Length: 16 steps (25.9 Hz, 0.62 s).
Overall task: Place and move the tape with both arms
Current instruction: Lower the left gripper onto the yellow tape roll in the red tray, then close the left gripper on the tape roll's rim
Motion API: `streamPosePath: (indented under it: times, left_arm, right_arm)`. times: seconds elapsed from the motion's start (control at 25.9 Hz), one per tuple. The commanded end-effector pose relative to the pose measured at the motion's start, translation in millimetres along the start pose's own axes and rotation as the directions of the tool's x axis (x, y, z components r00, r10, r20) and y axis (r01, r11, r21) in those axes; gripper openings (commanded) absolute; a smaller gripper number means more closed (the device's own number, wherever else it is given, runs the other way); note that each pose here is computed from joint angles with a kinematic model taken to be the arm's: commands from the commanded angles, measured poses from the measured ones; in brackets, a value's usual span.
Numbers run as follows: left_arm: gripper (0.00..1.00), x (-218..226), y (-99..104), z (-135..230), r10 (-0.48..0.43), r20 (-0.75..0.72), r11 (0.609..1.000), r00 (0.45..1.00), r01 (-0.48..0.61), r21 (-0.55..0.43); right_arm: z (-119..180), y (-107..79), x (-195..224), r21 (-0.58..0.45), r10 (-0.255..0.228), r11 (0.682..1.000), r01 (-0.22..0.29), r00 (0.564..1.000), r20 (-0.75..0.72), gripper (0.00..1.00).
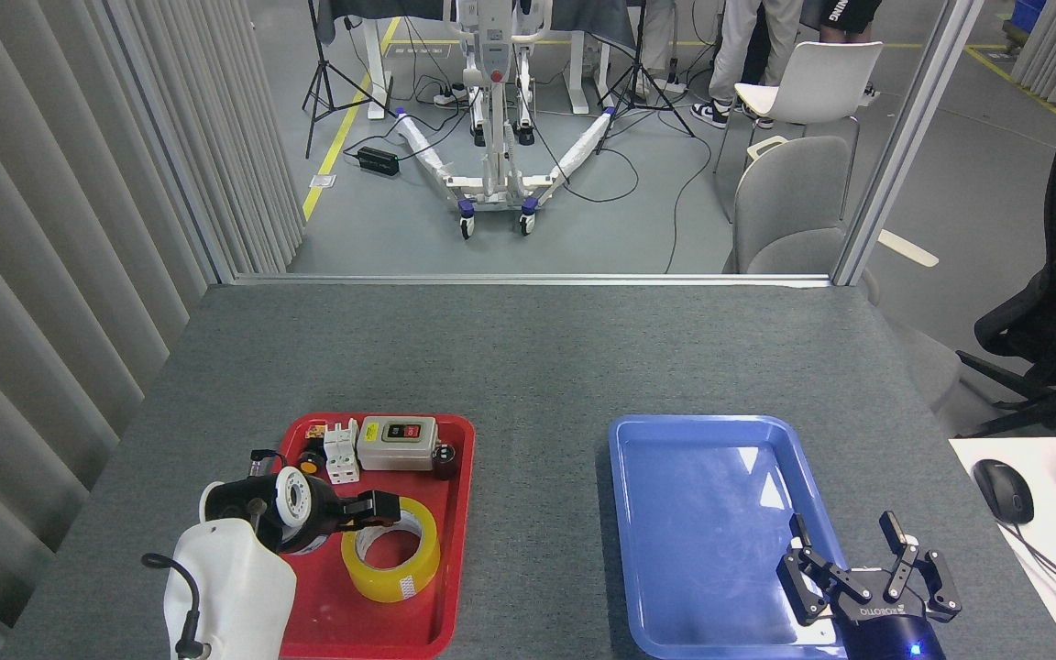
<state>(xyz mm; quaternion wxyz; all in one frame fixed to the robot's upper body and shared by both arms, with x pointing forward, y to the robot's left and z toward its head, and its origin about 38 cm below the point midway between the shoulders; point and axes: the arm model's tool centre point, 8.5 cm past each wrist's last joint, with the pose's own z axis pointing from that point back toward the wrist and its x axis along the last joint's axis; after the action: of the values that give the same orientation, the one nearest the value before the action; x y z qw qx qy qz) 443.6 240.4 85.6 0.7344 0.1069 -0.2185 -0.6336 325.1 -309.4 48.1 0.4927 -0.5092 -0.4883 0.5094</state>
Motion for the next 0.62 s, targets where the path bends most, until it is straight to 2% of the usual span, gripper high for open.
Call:
streamPosePath:
  times: [0.0,0.23,0.58]
  left_arm:
    - [1.0,-8.7,-1.1,-4.2,0.007,-0.021,0.999,1.0,-0.007,-0.04]
    - [1.0,-18.0,-6.5,-11.7,0.011,-0.039,0.997,0.999,-0.013,-0.074]
    - [0.99,-8.3,-10.4,-16.9,0.009,-0.022,0.996,1.0,-0.011,-0.087]
  right_arm:
    - [0.3,1.3,0.3,0.003,-0.002,1.0,0.002,1.0,-0.003,1.0]
    - [1.4,2.5,0.7,0.006,-0.004,1.0,0.004,1.0,-0.003,1.0]
    - [1.4,2.6,1.1,0.006,-0.005,1.0,0.005,1.0,-0.003,1.0]
